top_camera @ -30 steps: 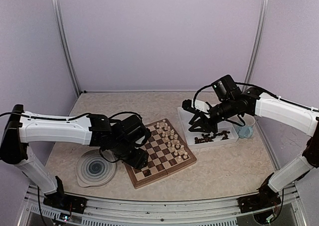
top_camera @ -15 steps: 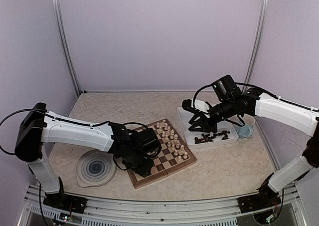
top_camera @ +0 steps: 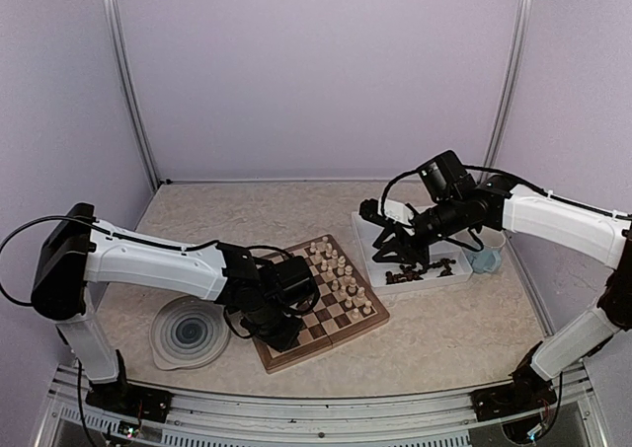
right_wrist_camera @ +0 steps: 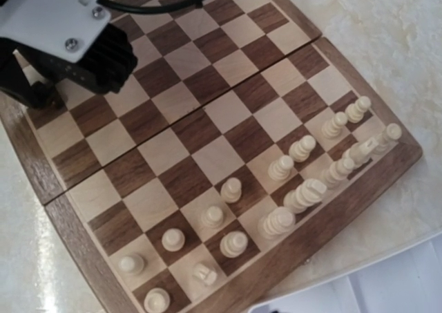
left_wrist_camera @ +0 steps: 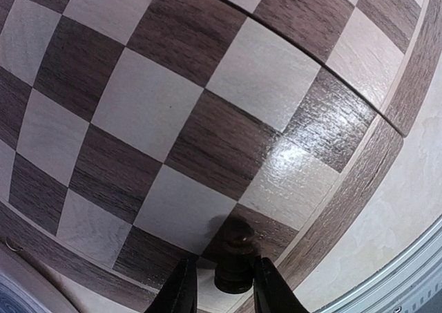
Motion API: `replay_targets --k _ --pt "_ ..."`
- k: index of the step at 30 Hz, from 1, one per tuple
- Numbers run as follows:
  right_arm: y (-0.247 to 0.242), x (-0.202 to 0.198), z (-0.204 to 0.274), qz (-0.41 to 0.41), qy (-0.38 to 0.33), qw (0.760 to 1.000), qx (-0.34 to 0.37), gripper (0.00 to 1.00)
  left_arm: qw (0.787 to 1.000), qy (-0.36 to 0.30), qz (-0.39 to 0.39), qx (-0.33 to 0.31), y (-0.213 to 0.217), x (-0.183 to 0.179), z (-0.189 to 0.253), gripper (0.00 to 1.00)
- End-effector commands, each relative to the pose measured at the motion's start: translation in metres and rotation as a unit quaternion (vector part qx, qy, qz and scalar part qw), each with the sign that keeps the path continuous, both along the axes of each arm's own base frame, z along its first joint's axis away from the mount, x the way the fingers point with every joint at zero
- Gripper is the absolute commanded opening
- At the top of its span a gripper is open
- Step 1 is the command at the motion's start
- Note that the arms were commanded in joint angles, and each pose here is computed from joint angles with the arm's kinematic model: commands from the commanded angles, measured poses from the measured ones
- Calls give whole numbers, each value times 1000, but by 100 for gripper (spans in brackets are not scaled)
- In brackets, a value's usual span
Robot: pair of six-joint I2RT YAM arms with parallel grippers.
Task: Set up the chess pieces on the board
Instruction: Pick up the pawn from a7.
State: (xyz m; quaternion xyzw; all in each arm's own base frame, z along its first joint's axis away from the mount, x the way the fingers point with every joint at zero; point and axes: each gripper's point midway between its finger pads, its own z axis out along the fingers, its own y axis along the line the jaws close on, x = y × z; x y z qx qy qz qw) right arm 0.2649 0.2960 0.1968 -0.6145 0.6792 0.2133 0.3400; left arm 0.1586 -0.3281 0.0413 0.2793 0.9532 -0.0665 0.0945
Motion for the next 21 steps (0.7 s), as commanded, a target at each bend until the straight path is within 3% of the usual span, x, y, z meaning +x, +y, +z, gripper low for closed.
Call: replay_targets --k 1,7,13,17,21 --pt "3 2 0 2 11 1000 7 31 1000 11 -18 13 1 -6 -11 27" --pt "8 1 -1 -2 32 999 22 29 999 -12 -31 10 -1 1 -9 18" --pt "24 11 11 -15 69 996 58 27 989 -133 -43 -51 -4 29 37 12" --pt "36 18 34 -3 117 988 105 30 954 -230 -56 -186 -13 39 98 12" --pt "55 10 29 28 234 964 121 38 913 -293 -59 -278 -8 42 136 12"
